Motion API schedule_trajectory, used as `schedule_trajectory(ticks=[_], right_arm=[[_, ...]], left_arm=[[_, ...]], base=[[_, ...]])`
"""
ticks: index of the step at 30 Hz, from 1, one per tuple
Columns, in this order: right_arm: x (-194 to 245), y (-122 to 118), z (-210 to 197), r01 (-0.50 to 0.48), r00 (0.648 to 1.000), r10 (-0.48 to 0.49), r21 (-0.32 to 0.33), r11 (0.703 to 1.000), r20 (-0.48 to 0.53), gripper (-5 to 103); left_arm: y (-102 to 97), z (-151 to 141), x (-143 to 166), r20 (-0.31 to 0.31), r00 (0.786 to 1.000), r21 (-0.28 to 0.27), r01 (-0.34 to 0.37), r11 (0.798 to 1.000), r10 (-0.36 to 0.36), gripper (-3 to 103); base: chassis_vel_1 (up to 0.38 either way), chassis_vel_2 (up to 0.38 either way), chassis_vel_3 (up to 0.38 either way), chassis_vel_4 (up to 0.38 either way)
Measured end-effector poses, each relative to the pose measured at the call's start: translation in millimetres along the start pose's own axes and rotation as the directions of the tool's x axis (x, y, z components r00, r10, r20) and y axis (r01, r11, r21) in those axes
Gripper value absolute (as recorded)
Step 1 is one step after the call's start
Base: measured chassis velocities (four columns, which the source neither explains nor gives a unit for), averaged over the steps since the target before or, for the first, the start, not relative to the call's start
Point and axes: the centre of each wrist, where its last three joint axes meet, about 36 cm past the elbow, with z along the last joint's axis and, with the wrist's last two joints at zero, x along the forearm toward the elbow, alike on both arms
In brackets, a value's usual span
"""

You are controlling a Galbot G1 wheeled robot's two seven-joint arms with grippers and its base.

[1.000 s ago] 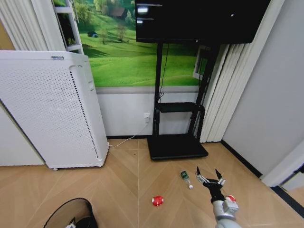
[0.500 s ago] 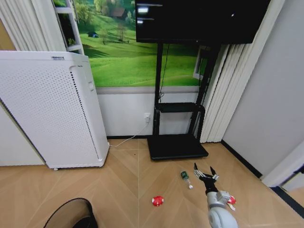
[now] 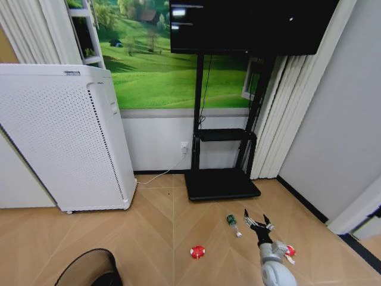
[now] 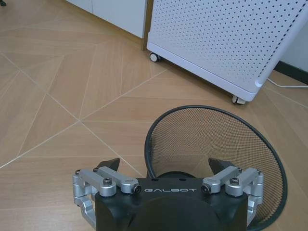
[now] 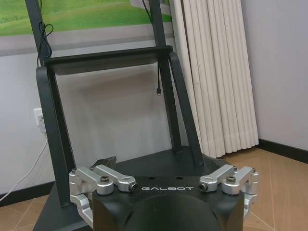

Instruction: Pick up the trash bin and place the garbage on the floor into it.

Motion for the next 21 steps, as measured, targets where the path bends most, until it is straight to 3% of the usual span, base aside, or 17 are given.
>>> schedule_trajectory(ticks=[12,17,21], right_arm=[[1,-4,-13,0.001,1.0,-0.001,0.022,1.0,0.012,100],[3,-2,-20,0.001,1.0,-0.002,0.023,1.0,0.024,100],[5,-4,-24,0.006,1.0,-0.007,0.032,0.999,0.026,100]], left_arm=[[30.0,1,-57,-0.057,0.998,0.023,-0.003,1.0,0.004,101],[35.4,-2,-72,-0.05,0.999,0.019,-0.001,1.0,0.002,92],[38.1,-6,-83,-0.045,0.999,0.008,-0.008,1.0,0.008,77]], base=[[0.0,0.0,0.0,0.0],[0.0,0.0,0.0,0.0],[0.0,0.0,0.0,0.0]])
